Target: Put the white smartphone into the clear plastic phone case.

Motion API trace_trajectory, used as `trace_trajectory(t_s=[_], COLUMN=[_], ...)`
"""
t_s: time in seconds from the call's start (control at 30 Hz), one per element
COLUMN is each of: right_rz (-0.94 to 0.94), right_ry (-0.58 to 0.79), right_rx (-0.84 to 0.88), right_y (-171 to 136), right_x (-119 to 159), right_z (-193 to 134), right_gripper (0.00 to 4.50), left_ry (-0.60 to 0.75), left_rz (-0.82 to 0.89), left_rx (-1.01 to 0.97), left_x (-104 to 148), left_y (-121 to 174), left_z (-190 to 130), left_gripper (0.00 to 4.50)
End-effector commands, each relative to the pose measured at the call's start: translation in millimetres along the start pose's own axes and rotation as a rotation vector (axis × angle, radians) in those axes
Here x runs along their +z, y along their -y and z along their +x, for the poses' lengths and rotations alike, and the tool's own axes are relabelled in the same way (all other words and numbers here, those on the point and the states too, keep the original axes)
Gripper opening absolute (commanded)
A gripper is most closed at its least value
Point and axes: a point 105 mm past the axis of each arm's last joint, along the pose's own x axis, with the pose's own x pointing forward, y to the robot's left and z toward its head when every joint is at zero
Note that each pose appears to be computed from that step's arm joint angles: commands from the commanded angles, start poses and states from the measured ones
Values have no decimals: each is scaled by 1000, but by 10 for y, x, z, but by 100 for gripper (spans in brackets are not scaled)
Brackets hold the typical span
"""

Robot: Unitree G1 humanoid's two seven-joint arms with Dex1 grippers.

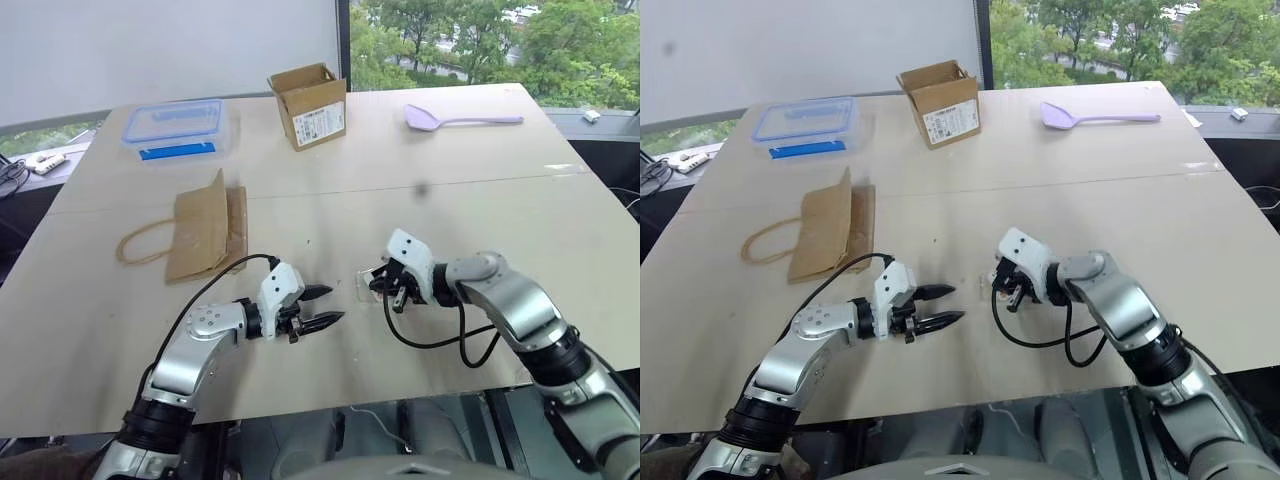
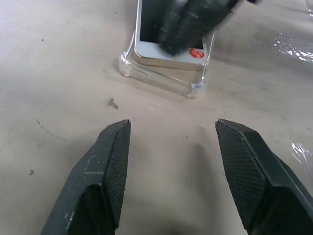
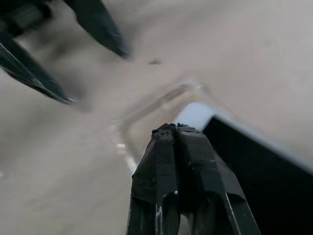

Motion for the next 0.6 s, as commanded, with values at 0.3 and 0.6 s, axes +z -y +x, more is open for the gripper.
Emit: trace_trajectory(t_s=[0.3,0.6], right_rz=[-41,-341], right_ry=[264,29], right_rx=[-203,-407], right_y=[298,1014], right_x=[574,492], right_z=[-566,-727], right_gripper=[0,0], left_ry=[25,37], left_rz=[45,46], left_rx=[-24,-33], left_x=[114,129], left_y=[-35,-16], left_z=[26,73], left_gripper=[278,278])
